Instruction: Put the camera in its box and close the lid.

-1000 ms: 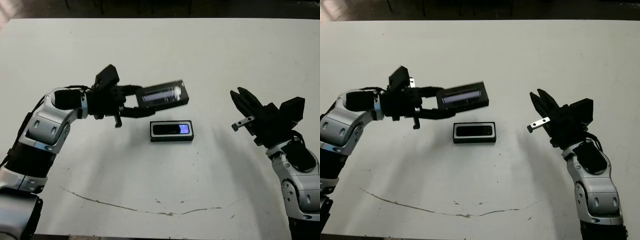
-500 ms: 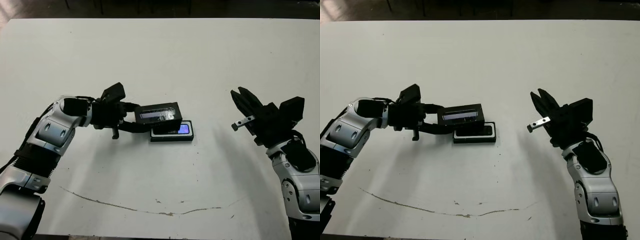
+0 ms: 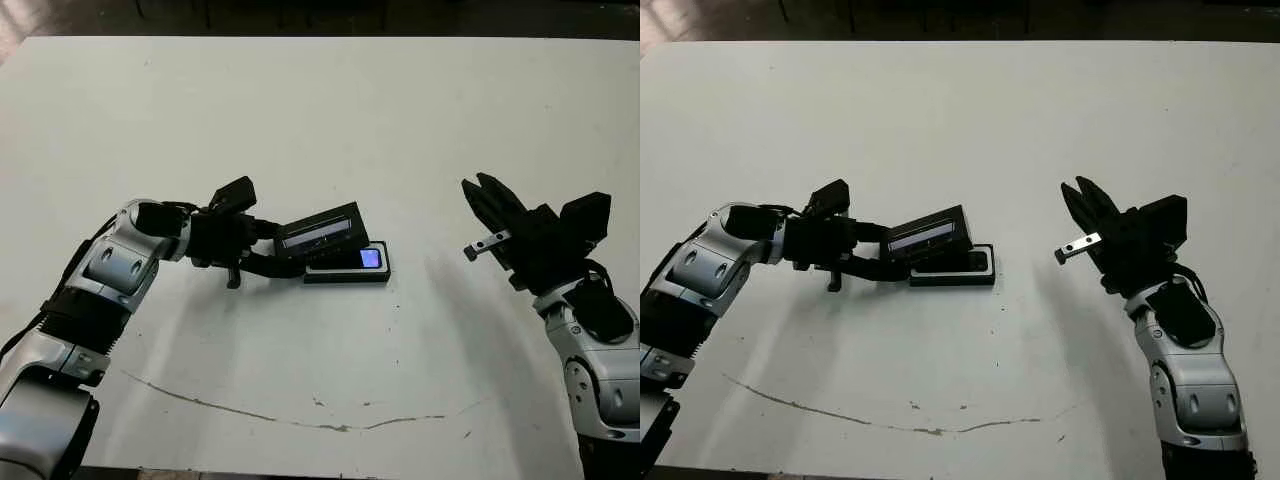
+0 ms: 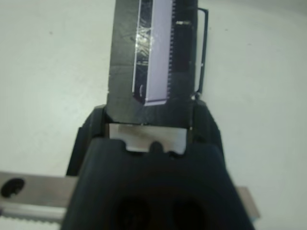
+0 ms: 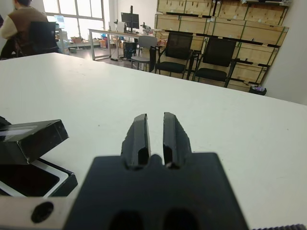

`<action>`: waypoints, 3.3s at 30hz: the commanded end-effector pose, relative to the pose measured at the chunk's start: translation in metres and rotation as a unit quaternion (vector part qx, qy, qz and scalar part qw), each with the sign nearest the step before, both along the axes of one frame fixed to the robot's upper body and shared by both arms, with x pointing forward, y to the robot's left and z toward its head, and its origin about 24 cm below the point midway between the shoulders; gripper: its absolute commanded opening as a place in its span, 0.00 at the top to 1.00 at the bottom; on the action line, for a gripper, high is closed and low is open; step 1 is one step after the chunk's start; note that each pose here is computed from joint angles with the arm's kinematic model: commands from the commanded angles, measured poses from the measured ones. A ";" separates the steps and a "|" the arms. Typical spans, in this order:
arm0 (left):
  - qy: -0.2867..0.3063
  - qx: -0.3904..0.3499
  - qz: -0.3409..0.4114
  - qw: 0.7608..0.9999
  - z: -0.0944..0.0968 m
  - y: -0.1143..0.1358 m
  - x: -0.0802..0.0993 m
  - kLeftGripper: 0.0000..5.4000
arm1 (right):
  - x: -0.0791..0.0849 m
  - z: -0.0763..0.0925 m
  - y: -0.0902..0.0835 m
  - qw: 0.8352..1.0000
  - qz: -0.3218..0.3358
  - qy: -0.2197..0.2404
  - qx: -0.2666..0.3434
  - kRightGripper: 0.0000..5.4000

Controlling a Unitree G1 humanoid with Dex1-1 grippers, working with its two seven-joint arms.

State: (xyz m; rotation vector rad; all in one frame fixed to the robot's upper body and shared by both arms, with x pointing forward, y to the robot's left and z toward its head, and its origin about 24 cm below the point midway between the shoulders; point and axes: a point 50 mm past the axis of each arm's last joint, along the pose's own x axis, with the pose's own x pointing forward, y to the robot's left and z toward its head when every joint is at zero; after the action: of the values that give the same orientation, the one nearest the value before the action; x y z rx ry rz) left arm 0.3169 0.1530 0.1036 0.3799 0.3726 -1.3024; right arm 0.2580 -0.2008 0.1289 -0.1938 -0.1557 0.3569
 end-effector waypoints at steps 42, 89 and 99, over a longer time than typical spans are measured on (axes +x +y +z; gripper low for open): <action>0.001 0.023 -0.035 0.999 -0.006 -0.015 -0.004 0.72 | 0.000 -0.006 -0.004 1.000 0.006 0.018 -0.002 1.00; -0.034 0.129 -0.066 0.989 -0.009 -0.028 -0.001 0.74 | -0.004 -0.004 -0.003 1.000 0.003 0.017 -0.006 1.00; 0.018 0.099 -0.061 0.993 -0.009 -0.043 -0.007 0.74 | -0.005 -0.006 -0.002 1.000 0.009 0.017 0.000 1.00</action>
State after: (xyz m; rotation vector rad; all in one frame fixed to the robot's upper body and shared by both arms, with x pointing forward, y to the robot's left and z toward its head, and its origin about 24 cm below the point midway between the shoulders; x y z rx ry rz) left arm 0.3160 0.1128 0.1109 0.5924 0.4373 -1.3813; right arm 0.2548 -0.1993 0.1289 -0.1883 -0.1554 0.3869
